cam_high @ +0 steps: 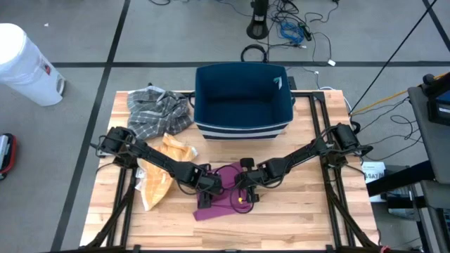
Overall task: Fold towel
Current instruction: Fold the purple towel
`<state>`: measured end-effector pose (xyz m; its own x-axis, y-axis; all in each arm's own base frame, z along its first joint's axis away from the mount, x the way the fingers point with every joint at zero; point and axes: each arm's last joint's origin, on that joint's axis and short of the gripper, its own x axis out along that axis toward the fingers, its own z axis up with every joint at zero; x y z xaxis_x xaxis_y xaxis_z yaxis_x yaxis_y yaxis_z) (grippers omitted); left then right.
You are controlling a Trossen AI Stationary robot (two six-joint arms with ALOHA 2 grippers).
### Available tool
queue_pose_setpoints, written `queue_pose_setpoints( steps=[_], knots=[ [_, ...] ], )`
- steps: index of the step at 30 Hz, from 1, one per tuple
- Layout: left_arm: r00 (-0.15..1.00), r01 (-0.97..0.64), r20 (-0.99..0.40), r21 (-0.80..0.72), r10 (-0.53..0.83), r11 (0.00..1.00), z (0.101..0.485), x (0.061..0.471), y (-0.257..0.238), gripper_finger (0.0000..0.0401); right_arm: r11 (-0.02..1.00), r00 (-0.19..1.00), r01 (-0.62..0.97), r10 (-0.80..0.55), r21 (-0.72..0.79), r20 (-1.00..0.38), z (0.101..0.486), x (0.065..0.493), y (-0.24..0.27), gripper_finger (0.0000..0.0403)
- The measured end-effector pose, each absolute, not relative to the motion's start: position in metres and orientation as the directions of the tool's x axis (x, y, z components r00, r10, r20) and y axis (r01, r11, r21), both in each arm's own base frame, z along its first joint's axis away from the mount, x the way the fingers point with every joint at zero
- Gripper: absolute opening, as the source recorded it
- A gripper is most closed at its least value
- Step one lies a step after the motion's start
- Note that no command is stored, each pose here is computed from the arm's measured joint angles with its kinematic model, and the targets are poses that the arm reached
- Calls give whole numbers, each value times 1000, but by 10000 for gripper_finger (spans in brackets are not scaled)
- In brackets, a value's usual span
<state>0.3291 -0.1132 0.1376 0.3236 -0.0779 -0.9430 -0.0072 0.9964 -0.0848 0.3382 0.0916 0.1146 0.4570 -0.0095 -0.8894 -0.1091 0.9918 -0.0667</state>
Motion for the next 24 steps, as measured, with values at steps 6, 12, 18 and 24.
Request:
queue_pose_setpoints(
  steps=[6,12,18,24],
  knots=[
    [318,36,-946,-51,-60,998,137,328,-111,100,992,457,-109,-10,-67,-889,115,338,92,0],
    [327,93,-945,0,-31,996,136,328,-111,10,991,457,-114,-10,-69,-889,115,338,92,0],
    [342,132,-939,96,45,987,138,329,-104,4,986,468,-121,-42,-111,-883,119,337,90,0],
    [426,84,-890,218,163,972,166,327,-87,2,975,474,-82,-143,-205,-869,147,324,84,1]
  ],
)
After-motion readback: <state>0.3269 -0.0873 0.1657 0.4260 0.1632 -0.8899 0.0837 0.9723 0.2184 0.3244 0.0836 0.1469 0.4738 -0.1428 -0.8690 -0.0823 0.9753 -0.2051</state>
